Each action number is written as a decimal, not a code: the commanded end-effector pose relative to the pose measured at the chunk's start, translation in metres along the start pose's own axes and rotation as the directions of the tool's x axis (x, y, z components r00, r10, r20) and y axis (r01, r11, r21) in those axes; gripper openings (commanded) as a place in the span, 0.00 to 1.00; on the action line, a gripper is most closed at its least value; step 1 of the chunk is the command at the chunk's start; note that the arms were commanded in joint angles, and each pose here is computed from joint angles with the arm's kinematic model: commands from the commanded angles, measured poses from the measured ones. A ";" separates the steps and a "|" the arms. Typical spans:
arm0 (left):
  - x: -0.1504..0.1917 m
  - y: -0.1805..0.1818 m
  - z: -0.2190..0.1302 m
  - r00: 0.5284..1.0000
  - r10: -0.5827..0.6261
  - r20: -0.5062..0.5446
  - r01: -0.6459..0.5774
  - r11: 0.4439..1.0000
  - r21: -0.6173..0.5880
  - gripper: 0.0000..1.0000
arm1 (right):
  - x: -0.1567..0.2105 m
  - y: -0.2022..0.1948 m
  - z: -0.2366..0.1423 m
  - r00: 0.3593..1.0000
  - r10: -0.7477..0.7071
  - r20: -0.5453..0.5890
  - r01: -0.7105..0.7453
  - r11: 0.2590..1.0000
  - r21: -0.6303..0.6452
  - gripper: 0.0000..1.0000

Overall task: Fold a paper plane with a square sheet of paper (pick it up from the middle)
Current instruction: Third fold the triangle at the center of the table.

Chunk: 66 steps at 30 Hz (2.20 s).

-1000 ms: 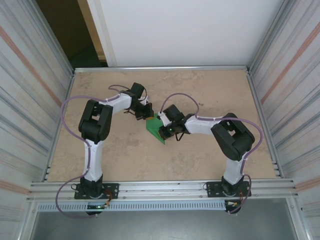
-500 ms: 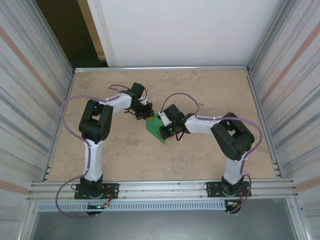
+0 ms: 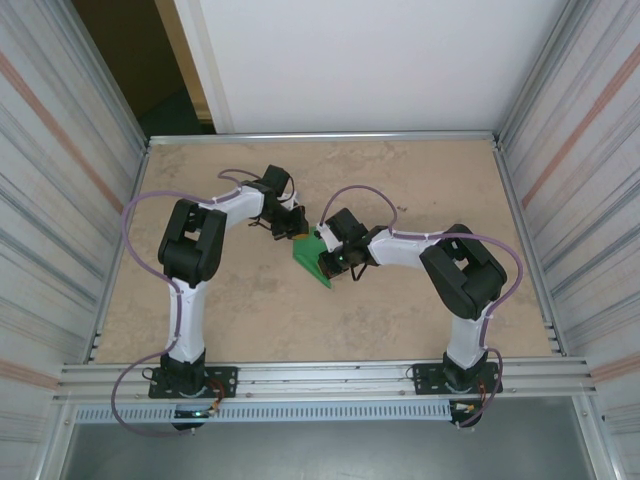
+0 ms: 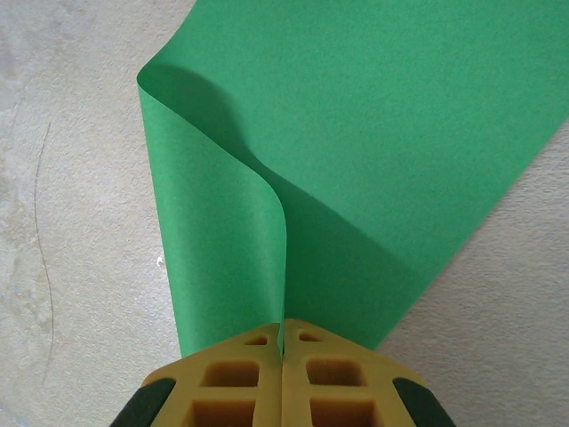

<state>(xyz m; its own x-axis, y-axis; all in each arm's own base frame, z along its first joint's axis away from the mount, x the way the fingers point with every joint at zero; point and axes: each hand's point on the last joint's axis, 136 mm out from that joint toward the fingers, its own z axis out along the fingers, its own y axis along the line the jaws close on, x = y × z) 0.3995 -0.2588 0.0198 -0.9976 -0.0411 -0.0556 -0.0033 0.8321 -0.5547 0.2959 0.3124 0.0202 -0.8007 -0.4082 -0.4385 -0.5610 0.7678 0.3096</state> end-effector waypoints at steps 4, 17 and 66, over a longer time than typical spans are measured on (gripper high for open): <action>0.022 0.024 0.021 0.996 -0.028 -0.084 0.021 0.996 -0.084 0.05 | 0.003 -0.002 0.005 0.999 0.018 -0.032 -0.018 1.000 0.002 0.00; -0.011 -0.019 -0.037 0.996 -0.036 0.081 0.029 0.996 0.084 0.10 | 0.007 -0.005 0.003 0.999 0.037 -0.031 -0.037 0.999 0.017 0.00; 0.016 0.022 0.014 0.997 -0.055 -0.062 0.052 0.998 -0.043 0.06 | -0.002 -0.003 -0.001 0.996 0.077 -0.053 -0.076 0.997 0.017 0.00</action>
<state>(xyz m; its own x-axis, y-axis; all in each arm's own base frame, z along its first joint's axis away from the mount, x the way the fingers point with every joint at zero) 0.3972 -0.2543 0.0204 -0.9971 -0.0713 -0.0257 -0.0432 0.8135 -0.5800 0.2925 0.3131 0.0224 -0.8462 -0.3781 -0.3754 -0.5062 0.7905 0.3449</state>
